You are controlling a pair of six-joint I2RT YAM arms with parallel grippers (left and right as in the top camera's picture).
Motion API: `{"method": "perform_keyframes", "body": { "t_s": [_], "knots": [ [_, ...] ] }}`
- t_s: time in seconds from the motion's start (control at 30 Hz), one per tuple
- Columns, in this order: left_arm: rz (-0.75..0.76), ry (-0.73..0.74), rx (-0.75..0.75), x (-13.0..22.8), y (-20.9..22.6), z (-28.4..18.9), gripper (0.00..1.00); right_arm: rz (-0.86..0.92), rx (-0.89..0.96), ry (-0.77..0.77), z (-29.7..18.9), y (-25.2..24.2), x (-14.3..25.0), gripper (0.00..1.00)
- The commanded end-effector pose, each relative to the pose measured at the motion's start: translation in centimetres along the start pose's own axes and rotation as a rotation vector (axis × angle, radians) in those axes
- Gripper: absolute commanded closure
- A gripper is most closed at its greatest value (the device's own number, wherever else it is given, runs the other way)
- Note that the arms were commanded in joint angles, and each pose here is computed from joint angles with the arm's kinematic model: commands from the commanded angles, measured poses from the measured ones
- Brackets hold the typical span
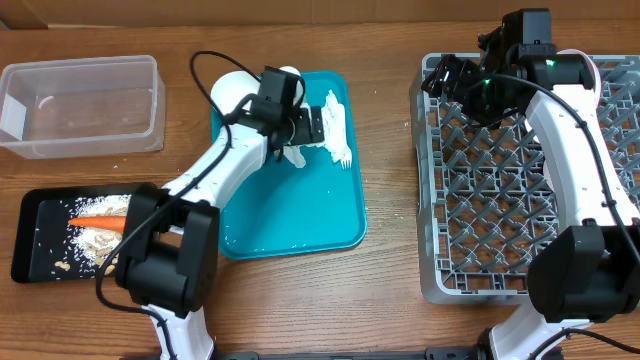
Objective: Sort waste into correct bins and load items into the dishwasher rack
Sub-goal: 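Reach the left gripper to the tissue and red wrapper and grasp, then carry the tissue left to the clear plastic bin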
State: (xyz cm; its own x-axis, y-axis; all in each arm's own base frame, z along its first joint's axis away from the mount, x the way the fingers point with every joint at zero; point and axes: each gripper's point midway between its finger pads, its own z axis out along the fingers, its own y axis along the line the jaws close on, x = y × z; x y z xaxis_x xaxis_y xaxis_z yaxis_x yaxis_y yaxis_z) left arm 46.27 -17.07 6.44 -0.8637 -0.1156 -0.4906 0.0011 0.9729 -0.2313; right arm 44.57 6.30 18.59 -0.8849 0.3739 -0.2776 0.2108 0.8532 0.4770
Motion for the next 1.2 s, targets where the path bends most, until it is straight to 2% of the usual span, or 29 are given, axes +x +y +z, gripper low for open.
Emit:
{"method": "perform_keyframes", "body": {
  "t_s": [0.0,0.1,0.3,0.33,0.43,0.5,0.57,0.6,1.0,1.17],
  "knots": [
    [0.065,-0.028,-0.036,-0.7,0.2,1.0,0.00,-0.006,-0.017,-0.028,-1.0,0.6,-0.6,0.00],
    [0.088,-0.032,-0.038,-0.7,0.2,1.0,0.02,-0.006,-0.017,-0.028,-1.0,0.6,-0.6,0.00],
    [0.115,-0.021,-0.046,-0.5,0.2,1.0,0.28,-0.006,-0.017,-0.028,-1.0,0.6,-0.6,0.00],
    [0.117,-0.017,-0.049,-0.4,0.3,1.0,0.34,-0.006,-0.017,-0.028,-1.0,0.6,-0.6,0.00],
    [0.119,-0.011,-0.057,-0.3,0.3,0.7,0.65,-0.006,-0.017,-0.028,-1.0,0.6,-0.6,0.00],
    [0.121,-0.010,-0.069,-0.5,0.2,0.1,0.82,-0.006,-0.017,-0.028,-1.0,0.6,-0.6,0.00],
    [0.122,-0.009,-0.072,-1.0,0.0,-0.8,0.94,-0.006,-0.017,-0.028,-1.0,0.6,-0.6,0.00],
    [0.122,-0.006,-0.072,-1.3,-0.1,-1.3,0.96,-0.006,-0.017,-0.028,-1.0,0.6,-0.6,0.00],
    [0.095,0.032,-0.135,-4.8,-1.0,-8.0,0.96,-0.006,-0.017,-0.028,-1.0,0.6,-0.6,0.00],
    [0.022,-0.030,-0.214,-7.6,0.0,-12.0,0.96,-0.006,-0.017,-0.028,-1.0,0.6,-0.6,0.00]
  ]
}}
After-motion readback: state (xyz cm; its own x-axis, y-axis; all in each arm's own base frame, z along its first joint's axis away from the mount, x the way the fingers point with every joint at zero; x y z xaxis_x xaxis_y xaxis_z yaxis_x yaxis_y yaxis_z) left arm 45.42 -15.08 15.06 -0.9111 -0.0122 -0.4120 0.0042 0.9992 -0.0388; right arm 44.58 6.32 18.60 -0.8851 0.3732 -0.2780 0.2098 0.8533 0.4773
